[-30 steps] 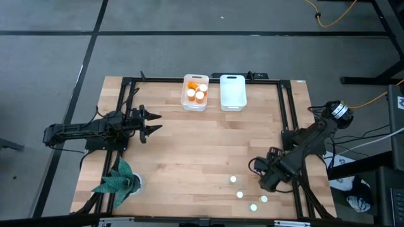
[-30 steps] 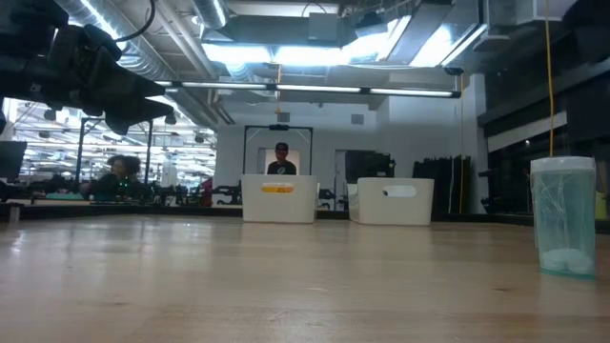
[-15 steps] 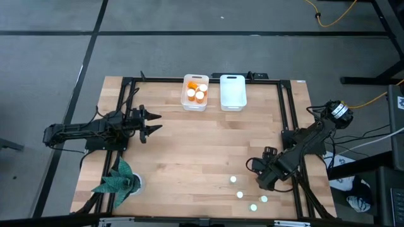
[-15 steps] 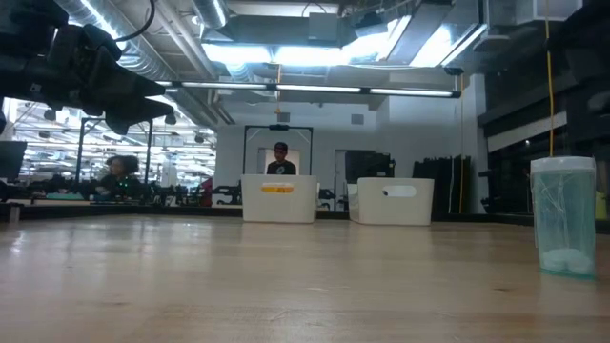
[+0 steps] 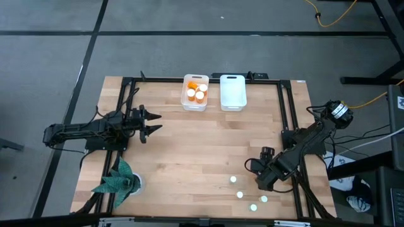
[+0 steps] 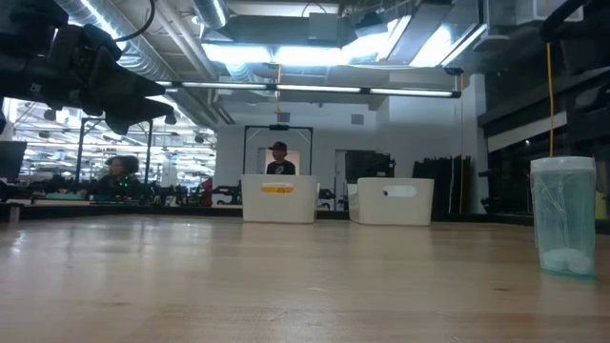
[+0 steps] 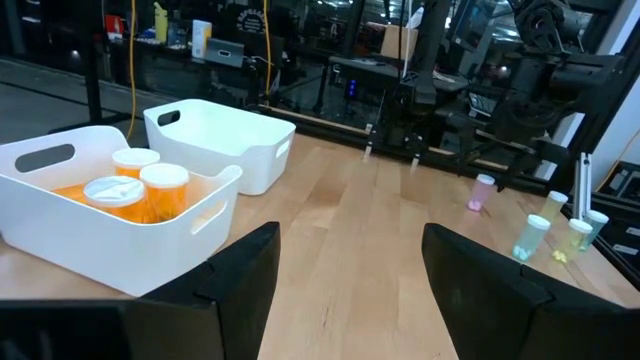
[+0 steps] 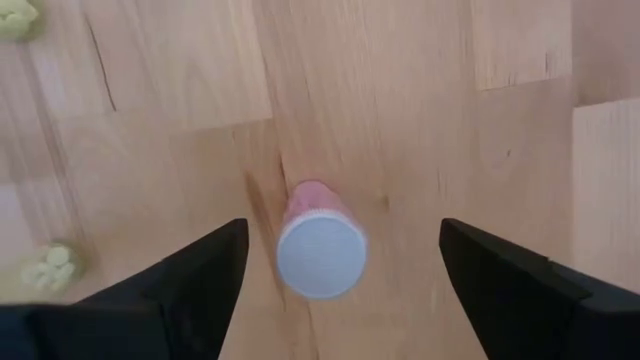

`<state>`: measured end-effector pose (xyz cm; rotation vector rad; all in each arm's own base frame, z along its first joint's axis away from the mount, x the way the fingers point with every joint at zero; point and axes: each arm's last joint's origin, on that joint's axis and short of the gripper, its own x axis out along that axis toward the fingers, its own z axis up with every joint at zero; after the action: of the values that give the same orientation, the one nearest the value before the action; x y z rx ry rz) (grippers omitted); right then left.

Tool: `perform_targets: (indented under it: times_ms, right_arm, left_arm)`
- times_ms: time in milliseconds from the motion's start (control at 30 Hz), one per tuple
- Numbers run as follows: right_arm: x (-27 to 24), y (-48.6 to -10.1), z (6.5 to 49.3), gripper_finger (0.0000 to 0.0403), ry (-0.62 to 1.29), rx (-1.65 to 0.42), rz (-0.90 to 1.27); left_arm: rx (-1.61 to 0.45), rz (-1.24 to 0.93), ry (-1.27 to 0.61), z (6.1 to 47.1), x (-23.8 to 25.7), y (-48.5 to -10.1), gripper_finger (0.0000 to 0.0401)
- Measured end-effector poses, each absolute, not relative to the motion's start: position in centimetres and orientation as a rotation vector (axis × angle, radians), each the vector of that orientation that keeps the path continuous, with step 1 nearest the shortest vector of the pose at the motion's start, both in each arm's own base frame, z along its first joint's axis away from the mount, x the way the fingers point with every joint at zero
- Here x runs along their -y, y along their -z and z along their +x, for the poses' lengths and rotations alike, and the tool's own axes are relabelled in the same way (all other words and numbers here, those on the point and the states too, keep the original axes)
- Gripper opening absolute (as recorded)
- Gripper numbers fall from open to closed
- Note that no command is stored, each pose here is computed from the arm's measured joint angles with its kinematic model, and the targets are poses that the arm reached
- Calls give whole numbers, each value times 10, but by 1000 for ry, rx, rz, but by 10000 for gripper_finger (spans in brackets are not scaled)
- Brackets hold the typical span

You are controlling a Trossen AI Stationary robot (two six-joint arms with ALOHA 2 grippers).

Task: Pick and place medicine bottles into bin by pill shape (circle, oval)
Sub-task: Put the pink tablet bottle into the right white bin

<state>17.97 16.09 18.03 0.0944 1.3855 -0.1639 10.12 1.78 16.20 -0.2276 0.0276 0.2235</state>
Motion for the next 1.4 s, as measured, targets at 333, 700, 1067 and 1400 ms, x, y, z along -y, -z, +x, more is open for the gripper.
perform_targets:
  times_ms: [333,700,1067,1400]
  right_arm:
    - [-161,-180,180,246,162,-1384,95]
    - [-159,-181,181,114,222,-1320,75]
    - [-146,-199,200,122,331,-1233,49]
    - [-90,-259,242,117,661,-1000,-258]
  left_arm:
    - [-28,-228,-224,101,-18,-162,237]
    - [-28,-228,-224,101,-18,-162,237]
    - [-28,-228,-223,101,-18,-162,237]
    - [-28,-228,-223,101,-18,-162,237]
